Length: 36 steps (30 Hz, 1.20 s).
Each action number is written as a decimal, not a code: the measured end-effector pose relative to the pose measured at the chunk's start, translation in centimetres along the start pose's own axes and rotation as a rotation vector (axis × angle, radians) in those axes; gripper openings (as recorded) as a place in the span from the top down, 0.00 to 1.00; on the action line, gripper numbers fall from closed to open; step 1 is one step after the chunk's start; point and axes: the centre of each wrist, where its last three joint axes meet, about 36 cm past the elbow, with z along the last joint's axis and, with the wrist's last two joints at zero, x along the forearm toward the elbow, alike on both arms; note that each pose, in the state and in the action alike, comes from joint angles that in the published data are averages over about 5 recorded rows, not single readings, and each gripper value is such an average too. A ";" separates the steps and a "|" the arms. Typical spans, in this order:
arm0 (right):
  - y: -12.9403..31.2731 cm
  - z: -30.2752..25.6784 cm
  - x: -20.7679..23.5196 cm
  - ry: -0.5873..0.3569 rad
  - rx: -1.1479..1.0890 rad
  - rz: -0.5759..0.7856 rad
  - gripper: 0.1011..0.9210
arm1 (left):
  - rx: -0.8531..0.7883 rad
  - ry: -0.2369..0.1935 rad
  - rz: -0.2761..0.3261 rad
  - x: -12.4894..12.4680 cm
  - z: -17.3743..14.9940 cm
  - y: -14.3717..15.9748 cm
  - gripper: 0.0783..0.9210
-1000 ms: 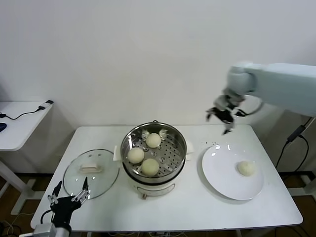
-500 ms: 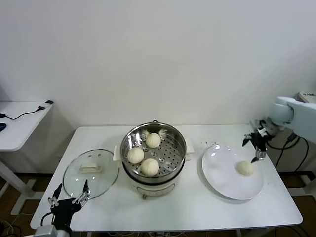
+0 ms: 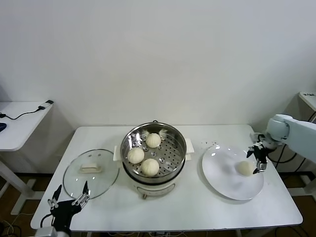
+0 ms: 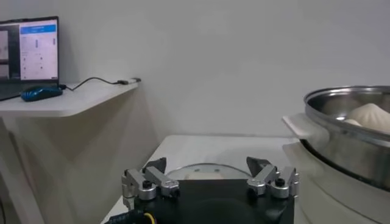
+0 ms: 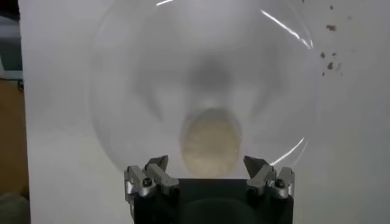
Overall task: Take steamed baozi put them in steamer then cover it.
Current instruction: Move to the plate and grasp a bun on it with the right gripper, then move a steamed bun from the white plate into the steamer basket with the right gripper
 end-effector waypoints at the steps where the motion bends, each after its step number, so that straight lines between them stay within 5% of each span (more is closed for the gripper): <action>1: 0.0 0.0 -0.3 0.003 -0.001 0.001 0.12 | 0.000 0.000 0.000 0.0 0.0 0.0 0.12; 8: -0.4 -0.2 -1.6 0.016 -0.010 0.004 0.14 | -0.002 -0.003 -0.002 0.1 0.1 -0.1 0.12; 24: -0.8 -0.6 -2.3 0.020 -0.017 0.025 0.34 | -0.002 -0.008 -0.003 0.0 0.0 -0.1 0.12; 36: -1.6 -2.0 2.8 -0.050 -0.005 0.066 0.35 | -0.004 -0.013 0.002 0.0 0.0 -0.3 0.12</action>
